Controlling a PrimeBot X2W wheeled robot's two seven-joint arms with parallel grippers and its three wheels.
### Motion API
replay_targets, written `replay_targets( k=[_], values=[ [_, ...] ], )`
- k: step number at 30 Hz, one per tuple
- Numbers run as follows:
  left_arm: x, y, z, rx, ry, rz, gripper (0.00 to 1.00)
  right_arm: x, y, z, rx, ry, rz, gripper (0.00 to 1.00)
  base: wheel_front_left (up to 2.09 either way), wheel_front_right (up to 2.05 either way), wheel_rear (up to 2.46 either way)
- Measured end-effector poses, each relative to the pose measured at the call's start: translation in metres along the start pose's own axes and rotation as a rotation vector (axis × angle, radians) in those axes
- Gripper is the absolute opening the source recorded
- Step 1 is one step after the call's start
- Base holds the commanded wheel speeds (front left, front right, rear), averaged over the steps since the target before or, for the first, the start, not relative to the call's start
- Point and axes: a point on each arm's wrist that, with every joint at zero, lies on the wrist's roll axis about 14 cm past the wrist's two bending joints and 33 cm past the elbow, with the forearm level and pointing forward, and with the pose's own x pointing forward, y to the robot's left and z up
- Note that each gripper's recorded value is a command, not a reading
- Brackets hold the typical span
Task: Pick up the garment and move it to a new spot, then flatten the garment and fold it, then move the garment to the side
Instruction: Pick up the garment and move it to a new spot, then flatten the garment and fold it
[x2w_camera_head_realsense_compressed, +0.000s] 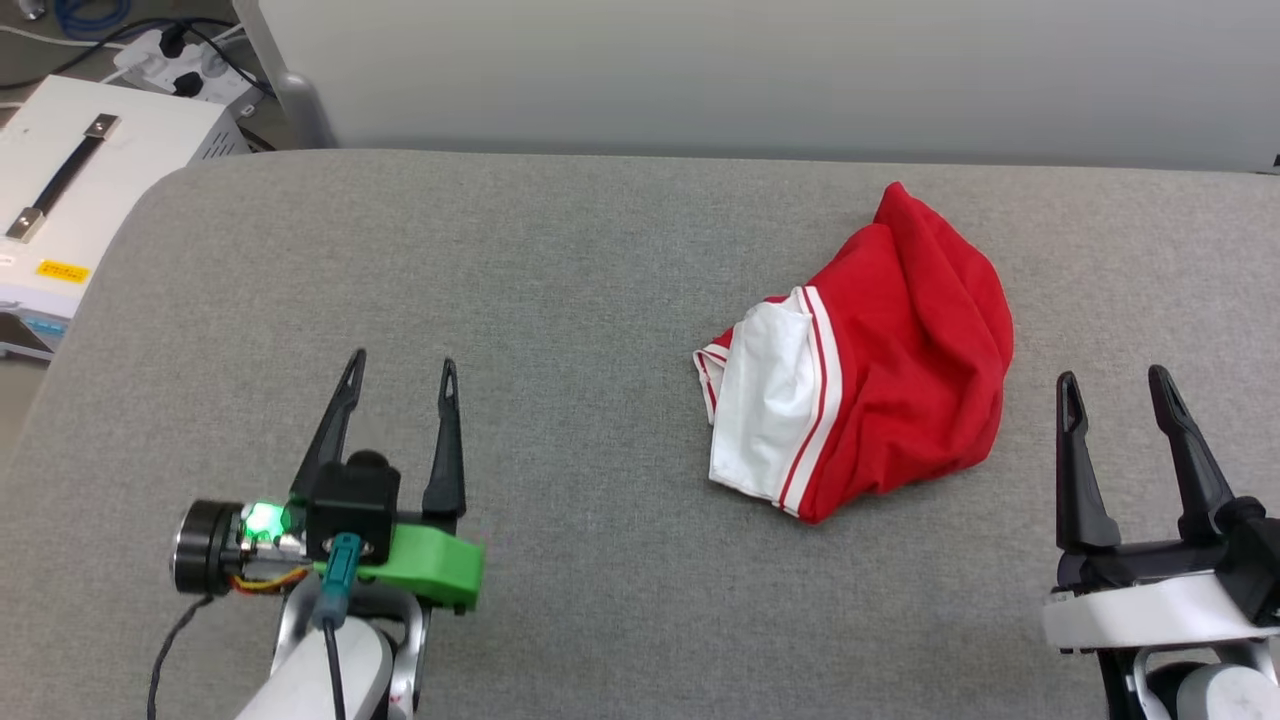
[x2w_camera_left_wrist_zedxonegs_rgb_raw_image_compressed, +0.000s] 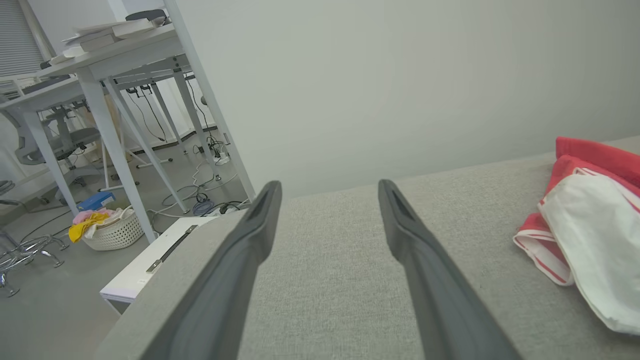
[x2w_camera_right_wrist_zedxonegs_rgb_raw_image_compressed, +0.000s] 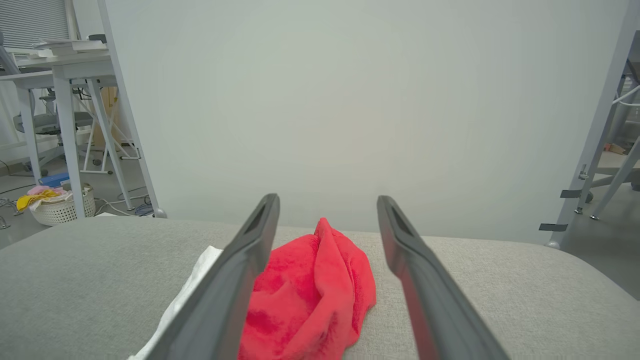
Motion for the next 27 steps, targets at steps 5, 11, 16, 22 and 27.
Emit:
replay_targets(
  k=[5, 11, 16, 22, 27],
  values=[
    [-0.023, 0.007, -0.012, -0.019, 0.042, 0.04, 1.0, -0.011, 0.0, -0.009, 0.002, 0.04, -0.003, 1.0, 0.0, 0.0, 0.0],
    [-0.039, 0.008, -0.016, -0.046, 0.055, 0.062, 1.0, -0.024, 0.0, -0.015, 0.003, 0.072, -0.009, 1.0, 0.0, 0.0, 0.0],
    [-0.05, 0.004, -0.019, -0.068, 0.067, 0.058, 1.0, -0.037, -0.003, -0.022, 0.01, 0.105, -0.023, 1.0, 0.0, 0.0, 0.0],
    [-0.057, -0.002, -0.021, -0.085, 0.075, 0.045, 1.0, -0.046, -0.001, -0.024, 0.022, 0.118, -0.024, 1.0, 0.0, 0.0, 0.0],
    [-0.057, -0.002, -0.023, -0.086, 0.078, 0.043, 1.0, -0.046, -0.001, -0.024, 0.025, 0.119, -0.024, 1.0, 0.0, 0.0, 0.0]
  ],
)
